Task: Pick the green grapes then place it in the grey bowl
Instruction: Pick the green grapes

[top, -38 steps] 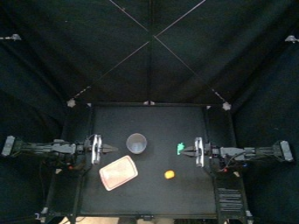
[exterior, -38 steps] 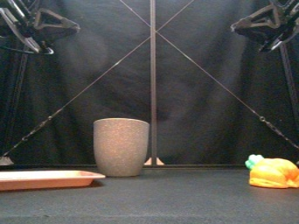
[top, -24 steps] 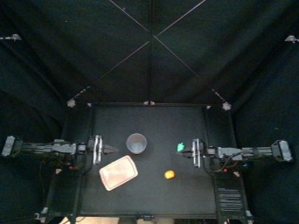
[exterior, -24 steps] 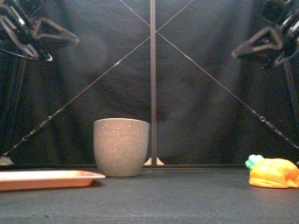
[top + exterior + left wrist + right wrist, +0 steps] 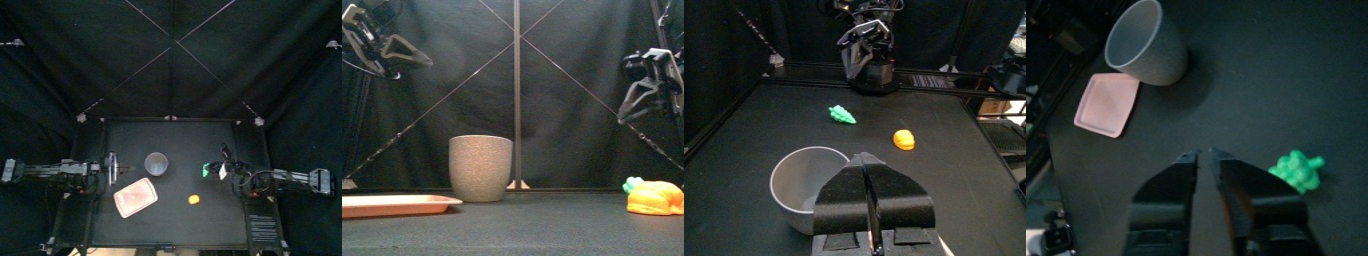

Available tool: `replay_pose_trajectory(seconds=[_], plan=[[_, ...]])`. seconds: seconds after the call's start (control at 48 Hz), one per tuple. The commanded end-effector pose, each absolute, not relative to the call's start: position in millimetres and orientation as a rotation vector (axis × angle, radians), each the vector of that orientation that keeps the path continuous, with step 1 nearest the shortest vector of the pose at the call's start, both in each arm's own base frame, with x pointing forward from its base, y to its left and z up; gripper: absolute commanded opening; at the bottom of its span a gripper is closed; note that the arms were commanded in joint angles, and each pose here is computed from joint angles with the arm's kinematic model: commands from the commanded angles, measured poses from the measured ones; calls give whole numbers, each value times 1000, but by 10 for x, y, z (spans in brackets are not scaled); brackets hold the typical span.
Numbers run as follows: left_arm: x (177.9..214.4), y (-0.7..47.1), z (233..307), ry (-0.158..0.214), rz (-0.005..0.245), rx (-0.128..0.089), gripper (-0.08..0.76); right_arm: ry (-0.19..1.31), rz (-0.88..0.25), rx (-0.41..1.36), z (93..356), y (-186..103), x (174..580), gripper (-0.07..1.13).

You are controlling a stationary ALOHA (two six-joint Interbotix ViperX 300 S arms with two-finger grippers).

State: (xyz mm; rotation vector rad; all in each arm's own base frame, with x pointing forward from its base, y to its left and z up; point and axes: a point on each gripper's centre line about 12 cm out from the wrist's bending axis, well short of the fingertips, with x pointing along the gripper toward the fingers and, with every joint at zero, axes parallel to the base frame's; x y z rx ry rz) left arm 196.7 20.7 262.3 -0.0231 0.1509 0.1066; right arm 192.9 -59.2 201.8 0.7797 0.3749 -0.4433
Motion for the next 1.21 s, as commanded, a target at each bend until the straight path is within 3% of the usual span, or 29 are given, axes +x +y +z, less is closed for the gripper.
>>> replay_pose_trajectory(seconds=[0.021,0.104,0.438,0.979,1.208], plan=[[1995,217,2732,123,110,-23,146,372,-496,910,1942,-620,1901,914],[1995,217,2732,123,110,-23,146,384,-533,997,1836,-613,1853,999],[1993,216,2708,128,109,-19,146,444,-725,1197,1433,-703,1704,994],[1968,220,2599,152,113,-24,146,492,-806,1164,1237,-936,1983,994],[1966,220,2593,154,113,-27,146,550,-821,1160,1144,-979,2132,988]])
